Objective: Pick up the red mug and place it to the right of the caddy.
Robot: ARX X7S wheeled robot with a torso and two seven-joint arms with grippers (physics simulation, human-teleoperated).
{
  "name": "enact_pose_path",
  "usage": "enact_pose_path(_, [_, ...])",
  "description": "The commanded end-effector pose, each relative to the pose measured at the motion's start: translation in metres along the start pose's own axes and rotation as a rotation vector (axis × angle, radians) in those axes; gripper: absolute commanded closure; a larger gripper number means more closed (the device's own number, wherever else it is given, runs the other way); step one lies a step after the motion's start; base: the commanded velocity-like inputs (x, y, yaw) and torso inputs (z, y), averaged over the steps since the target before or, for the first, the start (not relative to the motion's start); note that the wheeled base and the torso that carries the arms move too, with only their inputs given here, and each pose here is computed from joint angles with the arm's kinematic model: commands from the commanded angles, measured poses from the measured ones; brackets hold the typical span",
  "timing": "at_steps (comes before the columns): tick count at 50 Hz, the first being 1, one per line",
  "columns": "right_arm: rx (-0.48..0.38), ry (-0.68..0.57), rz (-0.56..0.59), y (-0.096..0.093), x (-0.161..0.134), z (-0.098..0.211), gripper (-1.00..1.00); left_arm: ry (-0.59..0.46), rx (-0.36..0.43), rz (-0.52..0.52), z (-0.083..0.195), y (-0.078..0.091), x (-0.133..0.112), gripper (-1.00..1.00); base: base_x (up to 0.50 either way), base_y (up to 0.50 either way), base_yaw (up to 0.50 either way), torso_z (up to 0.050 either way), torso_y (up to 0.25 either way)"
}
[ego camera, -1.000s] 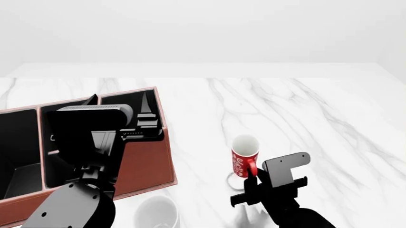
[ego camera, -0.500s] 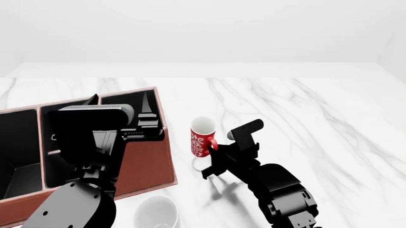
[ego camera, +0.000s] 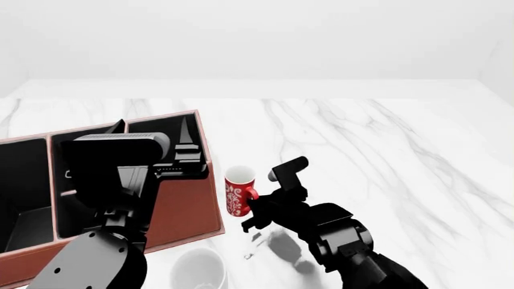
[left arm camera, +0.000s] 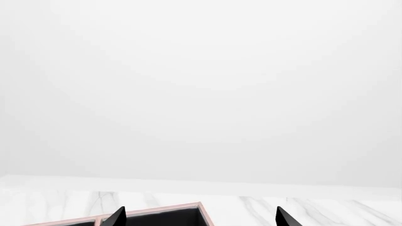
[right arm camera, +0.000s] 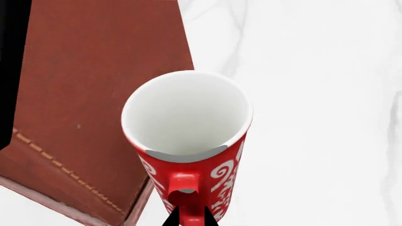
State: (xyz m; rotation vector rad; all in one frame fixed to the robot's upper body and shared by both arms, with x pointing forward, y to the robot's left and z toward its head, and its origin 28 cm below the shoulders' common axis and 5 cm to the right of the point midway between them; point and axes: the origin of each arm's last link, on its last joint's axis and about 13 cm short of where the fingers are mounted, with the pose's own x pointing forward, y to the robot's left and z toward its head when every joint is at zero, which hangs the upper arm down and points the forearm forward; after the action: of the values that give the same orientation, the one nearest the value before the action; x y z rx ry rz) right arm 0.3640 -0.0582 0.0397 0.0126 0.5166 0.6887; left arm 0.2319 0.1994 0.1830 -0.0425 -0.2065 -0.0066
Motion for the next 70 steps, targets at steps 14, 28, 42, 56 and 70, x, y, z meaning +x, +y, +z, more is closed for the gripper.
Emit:
enact_pose_path(14, [0.022,0.078,-0.025,-0.003,-0.001,0.004,-1.0,0.0,-0.001,-0.001,0.0,0.0,0.0,-1.0,0.0,0.0,0.0,0.0,0.001])
enact_pose_path(28, [-0.009,0.092,-0.013,-0.003,-0.001,0.002,-1.0,0.001,-0.002,0.001,0.0,0.0,0.001,-1.0,0.0,0.0,0.0,0.0,0.0])
enact_pose_path(42, [0.069,-0.045,0.014,0.018,-0.068,0.002,-1.0,0.003,-0.005,0.008,0.0,0.001,0.001,-1.0,0.0,0.0,0.0,0.0,0.0])
enact_pose_path(56, [0.046,-0.416,-0.17,0.038,-0.162,0.015,-1.0,0.005,-0.004,0.009,-0.001,0.001,0.002,-1.0,0.0,0.0,0.0,0.0,0.0])
enact_pose_path(70, [-0.119,-0.898,-0.465,0.071,-0.177,0.005,-1.0,0.003,0.004,0.01,-0.002,0.0,0.003,-1.0,0.0,0.0,0.0,0.0,0.0])
